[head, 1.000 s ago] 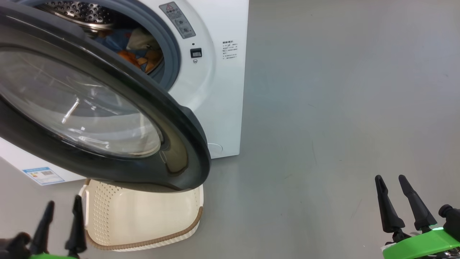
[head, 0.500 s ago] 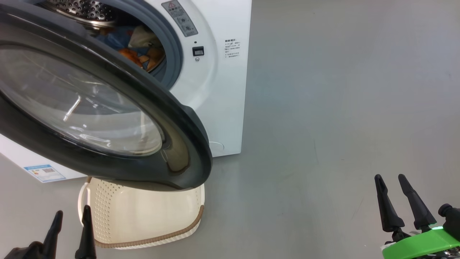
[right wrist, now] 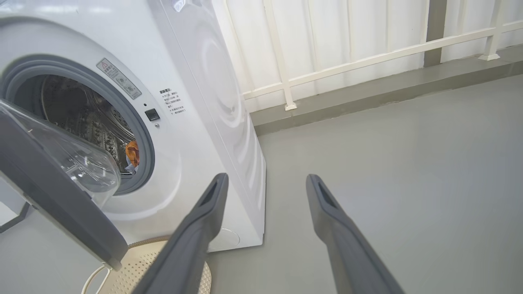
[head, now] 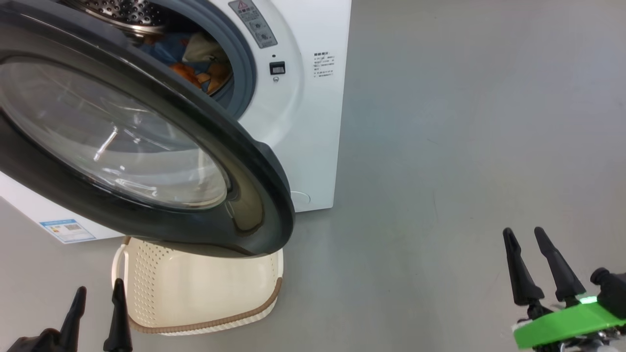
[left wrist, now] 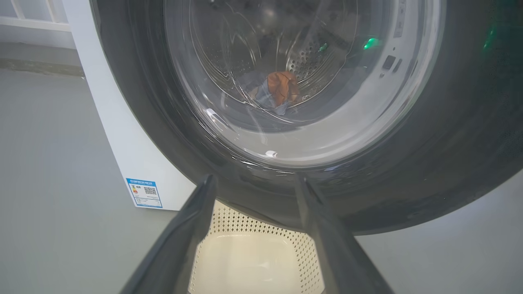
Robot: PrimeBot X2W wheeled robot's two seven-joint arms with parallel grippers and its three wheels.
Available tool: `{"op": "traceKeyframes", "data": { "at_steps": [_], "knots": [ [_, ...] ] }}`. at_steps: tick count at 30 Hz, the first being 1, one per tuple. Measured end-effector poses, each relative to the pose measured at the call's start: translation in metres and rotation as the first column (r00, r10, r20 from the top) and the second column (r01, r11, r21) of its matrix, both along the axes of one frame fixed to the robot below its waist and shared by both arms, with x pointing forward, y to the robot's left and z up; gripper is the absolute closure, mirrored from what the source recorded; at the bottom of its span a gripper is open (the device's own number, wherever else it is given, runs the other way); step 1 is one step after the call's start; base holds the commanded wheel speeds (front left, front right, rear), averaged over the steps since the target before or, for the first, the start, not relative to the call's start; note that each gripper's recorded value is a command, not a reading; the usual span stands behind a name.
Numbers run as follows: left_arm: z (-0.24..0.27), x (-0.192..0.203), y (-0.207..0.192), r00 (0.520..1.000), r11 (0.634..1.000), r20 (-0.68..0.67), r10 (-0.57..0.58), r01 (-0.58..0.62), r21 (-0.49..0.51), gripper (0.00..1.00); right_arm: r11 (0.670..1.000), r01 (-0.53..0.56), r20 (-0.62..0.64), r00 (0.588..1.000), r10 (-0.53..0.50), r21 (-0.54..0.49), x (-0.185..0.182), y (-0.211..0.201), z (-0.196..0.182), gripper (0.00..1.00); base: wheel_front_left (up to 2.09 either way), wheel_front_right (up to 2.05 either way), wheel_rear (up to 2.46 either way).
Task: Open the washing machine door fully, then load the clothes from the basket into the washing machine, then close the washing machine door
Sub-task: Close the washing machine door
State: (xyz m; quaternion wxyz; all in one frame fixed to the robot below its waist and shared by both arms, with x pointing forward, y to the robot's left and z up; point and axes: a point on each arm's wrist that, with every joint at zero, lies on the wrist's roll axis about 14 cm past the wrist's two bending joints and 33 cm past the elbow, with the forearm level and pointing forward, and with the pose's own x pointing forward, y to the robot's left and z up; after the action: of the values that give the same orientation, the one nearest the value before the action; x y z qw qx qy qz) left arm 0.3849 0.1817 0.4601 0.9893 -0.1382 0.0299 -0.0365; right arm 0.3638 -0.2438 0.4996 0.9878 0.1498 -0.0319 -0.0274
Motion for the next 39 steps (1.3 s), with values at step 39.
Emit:
{"op": "traceKeyframes", "data": {
  "at_steps": [39],
  "knots": [
    [0.014, -0.032, 0.029, 0.985, 0.983, 0.033, 0.167, -0.164, -0.082, 0.0, 0.606, -0.791, 0.397, 0.583, 0.709, 0.08, 0.008, 0.281, 0.134, 1.0, 0.0, 0.0, 0.0]
  ]
}}
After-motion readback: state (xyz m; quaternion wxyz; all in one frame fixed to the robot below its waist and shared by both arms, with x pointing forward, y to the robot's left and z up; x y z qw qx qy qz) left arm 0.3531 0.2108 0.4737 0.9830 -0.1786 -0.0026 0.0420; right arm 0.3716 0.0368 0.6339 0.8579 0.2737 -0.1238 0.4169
